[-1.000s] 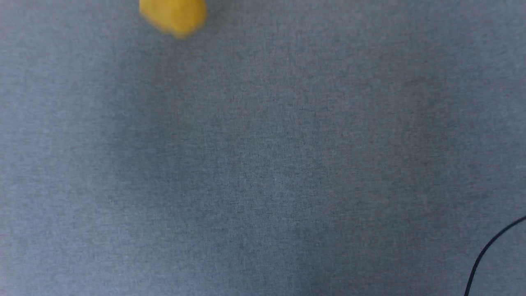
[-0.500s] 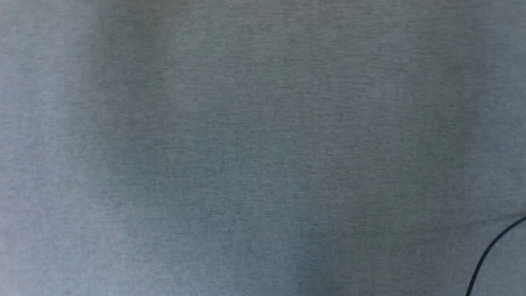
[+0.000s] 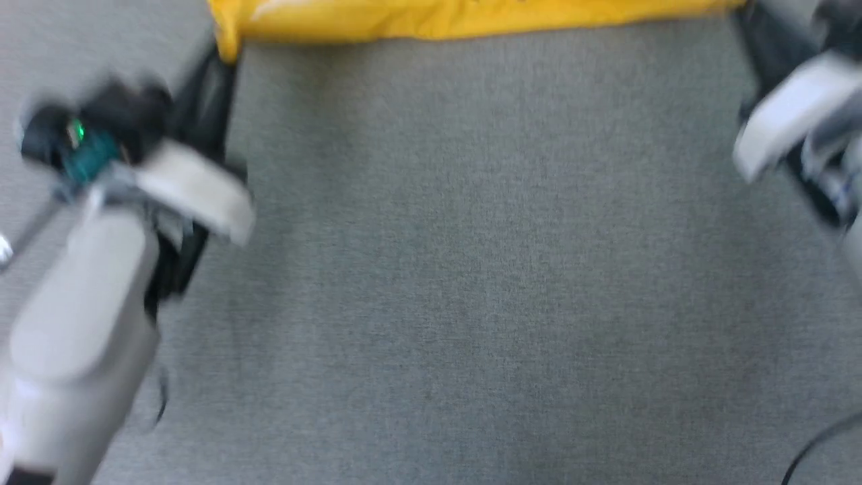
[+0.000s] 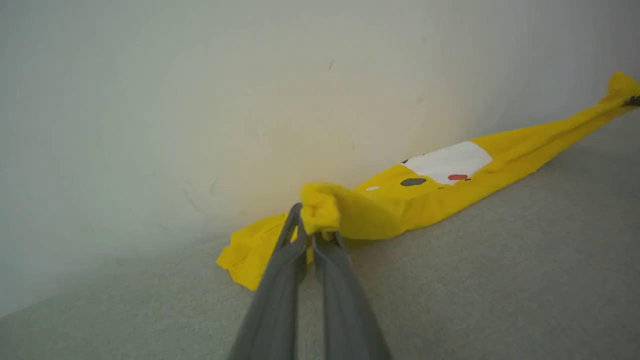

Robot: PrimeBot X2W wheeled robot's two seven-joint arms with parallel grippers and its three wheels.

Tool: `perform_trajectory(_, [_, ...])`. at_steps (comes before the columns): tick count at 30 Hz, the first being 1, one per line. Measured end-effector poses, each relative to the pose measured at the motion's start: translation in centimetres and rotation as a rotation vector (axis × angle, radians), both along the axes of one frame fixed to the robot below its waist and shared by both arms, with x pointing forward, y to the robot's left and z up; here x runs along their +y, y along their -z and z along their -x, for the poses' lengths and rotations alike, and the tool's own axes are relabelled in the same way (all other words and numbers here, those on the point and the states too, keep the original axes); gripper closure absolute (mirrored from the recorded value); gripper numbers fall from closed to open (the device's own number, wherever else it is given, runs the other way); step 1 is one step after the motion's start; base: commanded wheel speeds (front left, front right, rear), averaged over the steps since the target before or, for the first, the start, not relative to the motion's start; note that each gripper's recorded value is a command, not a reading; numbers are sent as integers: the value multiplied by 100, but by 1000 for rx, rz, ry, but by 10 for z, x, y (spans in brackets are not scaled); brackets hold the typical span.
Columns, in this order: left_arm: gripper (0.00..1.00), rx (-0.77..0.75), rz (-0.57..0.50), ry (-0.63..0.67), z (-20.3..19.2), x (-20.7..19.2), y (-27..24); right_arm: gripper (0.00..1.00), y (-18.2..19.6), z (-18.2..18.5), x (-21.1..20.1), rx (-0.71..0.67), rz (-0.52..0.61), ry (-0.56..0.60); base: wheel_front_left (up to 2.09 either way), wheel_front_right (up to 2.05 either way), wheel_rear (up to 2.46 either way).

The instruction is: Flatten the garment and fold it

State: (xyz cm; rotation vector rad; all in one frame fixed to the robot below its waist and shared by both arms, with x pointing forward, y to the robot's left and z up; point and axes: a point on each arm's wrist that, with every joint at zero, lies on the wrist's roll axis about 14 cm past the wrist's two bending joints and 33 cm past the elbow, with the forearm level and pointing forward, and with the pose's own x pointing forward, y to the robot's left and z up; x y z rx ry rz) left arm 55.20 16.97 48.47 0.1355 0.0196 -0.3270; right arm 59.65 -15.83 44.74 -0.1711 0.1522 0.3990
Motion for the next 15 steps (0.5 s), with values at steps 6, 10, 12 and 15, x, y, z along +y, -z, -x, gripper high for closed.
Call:
perform_trajectory(6, [100,187,-93,-22,77,26,22,100,10,58,-7,74,20,-19,0,0,0])
perform_trajectory(10, [100,299,-145,-7,127,36,29,100,15,95,-17,143,37,-15,0,0,0])
perform_trajectory(12, [100,340,-163,1,150,39,30,100,17,112,-24,170,66,-17,0,0,0])
perform_trajectory(15, [100,387,-161,16,181,35,29,100,17,136,-35,213,65,0,0,0,0])
